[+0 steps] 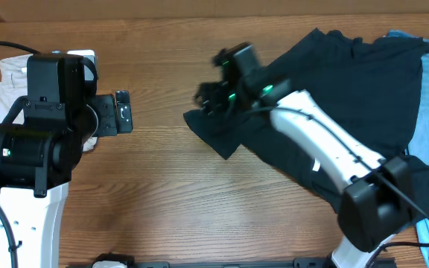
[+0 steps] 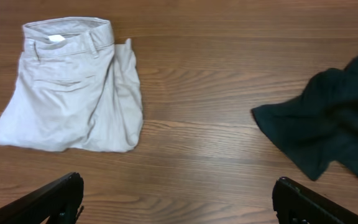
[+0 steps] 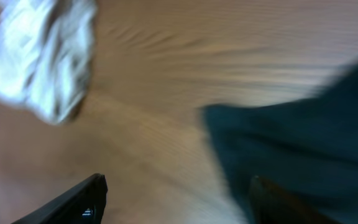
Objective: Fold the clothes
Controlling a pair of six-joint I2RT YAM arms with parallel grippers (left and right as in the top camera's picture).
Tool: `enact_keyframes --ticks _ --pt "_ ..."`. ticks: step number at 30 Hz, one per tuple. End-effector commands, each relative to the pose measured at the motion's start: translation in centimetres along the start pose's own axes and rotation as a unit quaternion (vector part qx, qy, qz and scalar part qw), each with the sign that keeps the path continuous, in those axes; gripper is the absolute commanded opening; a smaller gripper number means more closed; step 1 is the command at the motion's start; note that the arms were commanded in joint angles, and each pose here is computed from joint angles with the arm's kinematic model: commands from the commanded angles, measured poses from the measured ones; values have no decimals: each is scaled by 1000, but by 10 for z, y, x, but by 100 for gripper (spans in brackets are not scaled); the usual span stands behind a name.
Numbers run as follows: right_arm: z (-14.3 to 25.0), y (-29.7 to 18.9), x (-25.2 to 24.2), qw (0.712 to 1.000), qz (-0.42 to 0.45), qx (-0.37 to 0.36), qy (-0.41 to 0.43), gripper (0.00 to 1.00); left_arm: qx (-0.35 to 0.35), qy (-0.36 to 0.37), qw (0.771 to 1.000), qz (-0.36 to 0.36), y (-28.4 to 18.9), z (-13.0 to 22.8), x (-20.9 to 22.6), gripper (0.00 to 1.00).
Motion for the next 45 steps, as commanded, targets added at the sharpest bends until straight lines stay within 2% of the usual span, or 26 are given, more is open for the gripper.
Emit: enact_keyframes --ticks 1,5,8,11,15,17,18,19,20,22,26,27,28,29,33,34,35,37,38,43,45 --pt "6 -37 -60 996 71 25 54 73 16 4 999 46 0 0 -9 100" --pt "36 -18 -81 986 51 101 119 68 49 6 998 43 22 -2 -14 100" --pt "72 10 -73 967 35 174 182 68 87 9 995 46 41 0 -20 100" --pt "100 34 -53 957 9 224 185 69 118 11 992 34 53 4 -20 100" --pt "124 59 -41 946 67 213 234 73 128 12 991 27 58 5 -20 100" --pt "126 76 -35 956 52 175 229 72 130 13 991 25 58 6 -19 100" --pt "125 81 -32 961 42 160 222 67 131 13 991 25 58 6 -19 100" --pt "124 84 -28 963 36 149 223 56 131 16 991 25 58 6 -19 100" --pt "122 87 -23 964 30 140 225 32 132 19 991 24 58 7 -18 100" --pt "118 91 -9 968 2 128 215 4 133 20 991 12 57 7 -16 100" --pt "89 97 46 976 -144 58 154 4 134 23 991 -12 57 9 -11 100" --pt "74 96 72 971 -195 8 136 4 135 23 991 -13 57 9 -11 100" --pt "53 87 109 957 -260 -71 109 4 135 23 990 -16 57 9 -10 100" --pt "46 82 127 949 -275 -112 107 4 137 23 990 -17 57 10 -10 100" --pt "47 74 163 941 -308 -120 65 4 136 23 990 -17 57 10 -10 100" --pt "50 74 167 941 -313 -118 46 17 136 23 990 -16 57 9 -10 100" --pt "53 73 170 940 -320 -114 20 36 135 23 990 -16 57 9 -10 100" --pt "59 76 168 944 -315 -94 1 54 135 18 991 -15 57 9 -10 100" --pt "61 79 162 949 -303 -86 -1 57 135 14 991 -16 57 9 -10 100" --pt "57 71 118 971 -228 -63 -39 58 133 9 991 -10 57 8 -12 100" --pt "49 54 81 986 -148 -66 -48 59 137 6 990 23 59 7 -19 100"
Point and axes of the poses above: each gripper's point midway between its finger pads, its own y axis out along the fingers, its own x axis along the line the jaws close on, z = x × y, the point moved 8 cm from there along -y, back along the fingers, and after that the axes turned 12 degrees about -y, right-handed, at the moved point
